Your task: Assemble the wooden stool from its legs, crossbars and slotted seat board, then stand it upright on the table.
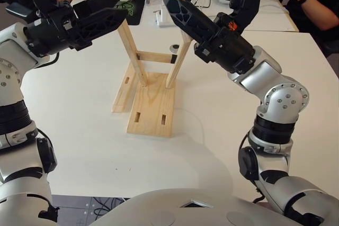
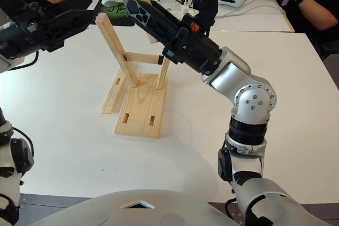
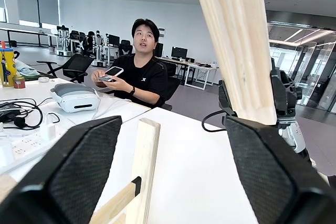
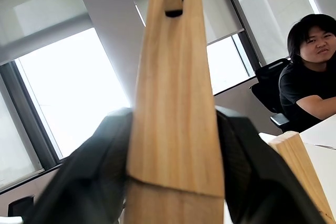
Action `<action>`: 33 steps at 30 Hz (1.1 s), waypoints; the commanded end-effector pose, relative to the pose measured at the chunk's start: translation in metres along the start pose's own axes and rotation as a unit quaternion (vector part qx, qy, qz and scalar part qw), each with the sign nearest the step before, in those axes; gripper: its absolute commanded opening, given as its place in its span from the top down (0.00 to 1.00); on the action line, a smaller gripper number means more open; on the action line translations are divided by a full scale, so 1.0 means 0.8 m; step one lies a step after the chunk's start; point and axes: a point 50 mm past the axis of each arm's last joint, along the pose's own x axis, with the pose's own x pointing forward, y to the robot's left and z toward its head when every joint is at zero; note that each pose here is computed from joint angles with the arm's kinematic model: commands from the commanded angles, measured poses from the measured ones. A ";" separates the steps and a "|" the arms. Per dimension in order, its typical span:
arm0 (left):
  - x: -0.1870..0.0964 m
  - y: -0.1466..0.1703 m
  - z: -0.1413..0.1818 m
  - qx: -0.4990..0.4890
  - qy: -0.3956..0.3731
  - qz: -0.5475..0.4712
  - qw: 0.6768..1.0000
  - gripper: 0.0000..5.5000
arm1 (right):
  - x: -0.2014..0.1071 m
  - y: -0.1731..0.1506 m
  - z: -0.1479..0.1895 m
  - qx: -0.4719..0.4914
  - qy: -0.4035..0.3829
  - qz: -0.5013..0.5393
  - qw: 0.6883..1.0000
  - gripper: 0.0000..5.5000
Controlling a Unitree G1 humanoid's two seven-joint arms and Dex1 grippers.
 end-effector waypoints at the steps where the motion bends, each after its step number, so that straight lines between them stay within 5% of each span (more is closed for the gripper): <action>1: 0.003 -0.011 0.004 -0.017 -0.009 -0.029 0.999 0.34 | -0.010 -0.005 -0.007 0.004 0.013 -0.007 1.000 0.62; 14: 0.029 -0.018 0.044 -0.099 -0.099 -0.146 0.979 0.34 | -0.020 -0.017 -0.023 0.026 0.031 0.016 0.999 0.62; 33: 0.029 0.007 0.035 -0.134 -0.102 -0.138 0.976 0.34 | -0.009 -0.001 -0.028 0.028 0.042 0.063 0.997 0.62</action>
